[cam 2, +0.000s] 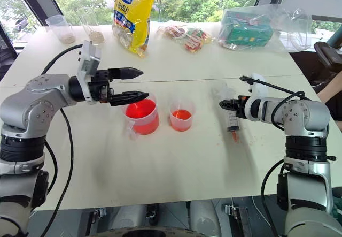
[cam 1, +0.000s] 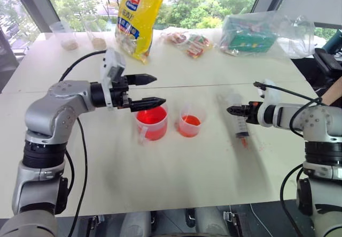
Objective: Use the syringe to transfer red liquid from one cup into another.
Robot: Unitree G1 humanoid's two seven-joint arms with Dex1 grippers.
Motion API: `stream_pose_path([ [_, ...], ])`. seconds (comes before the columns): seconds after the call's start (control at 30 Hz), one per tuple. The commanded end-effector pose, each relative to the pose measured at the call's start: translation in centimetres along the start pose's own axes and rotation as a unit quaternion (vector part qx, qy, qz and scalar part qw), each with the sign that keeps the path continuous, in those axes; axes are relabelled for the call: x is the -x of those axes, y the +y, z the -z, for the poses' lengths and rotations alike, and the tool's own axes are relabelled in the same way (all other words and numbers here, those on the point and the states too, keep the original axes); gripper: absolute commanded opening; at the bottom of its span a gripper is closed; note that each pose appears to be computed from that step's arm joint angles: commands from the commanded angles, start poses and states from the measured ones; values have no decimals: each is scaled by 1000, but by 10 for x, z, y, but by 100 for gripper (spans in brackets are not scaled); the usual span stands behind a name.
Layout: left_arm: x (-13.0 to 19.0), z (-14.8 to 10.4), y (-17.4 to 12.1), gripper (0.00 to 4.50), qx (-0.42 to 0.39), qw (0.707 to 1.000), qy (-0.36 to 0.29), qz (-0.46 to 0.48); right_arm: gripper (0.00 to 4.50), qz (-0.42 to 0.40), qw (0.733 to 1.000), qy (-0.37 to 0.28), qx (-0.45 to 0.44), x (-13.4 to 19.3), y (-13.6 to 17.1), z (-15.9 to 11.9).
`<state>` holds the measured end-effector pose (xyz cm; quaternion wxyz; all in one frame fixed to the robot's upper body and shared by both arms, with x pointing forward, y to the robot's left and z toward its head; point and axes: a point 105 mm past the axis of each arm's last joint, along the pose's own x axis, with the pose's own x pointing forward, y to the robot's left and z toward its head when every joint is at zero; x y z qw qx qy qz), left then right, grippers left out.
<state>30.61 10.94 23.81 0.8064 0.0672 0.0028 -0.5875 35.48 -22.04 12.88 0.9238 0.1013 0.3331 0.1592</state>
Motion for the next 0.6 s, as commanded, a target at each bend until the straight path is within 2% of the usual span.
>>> stream_pose_path([
  [0.03,1,-9,-7,450,-23,1000,-1,6,373,-8,1000,-13,9,2,4,-8],
  [0.07,1,-9,-7,450,-22,1000,0,7,419,-13,1000,-17,13,4,6,-11],
  [0.1,2,-9,-8,450,-22,1000,1,8,443,-19,999,-22,18,6,8,-14],
  [0.23,9,-9,-9,450,-18,1000,11,7,443,-34,995,-52,74,28,22,-30],
  [0.4,19,-10,-10,450,-12,1000,21,1,443,-123,974,-106,155,71,65,-43],
  [0.6,28,-6,-14,450,0,999,34,-6,443,-219,938,-106,249,115,103,-19],
])
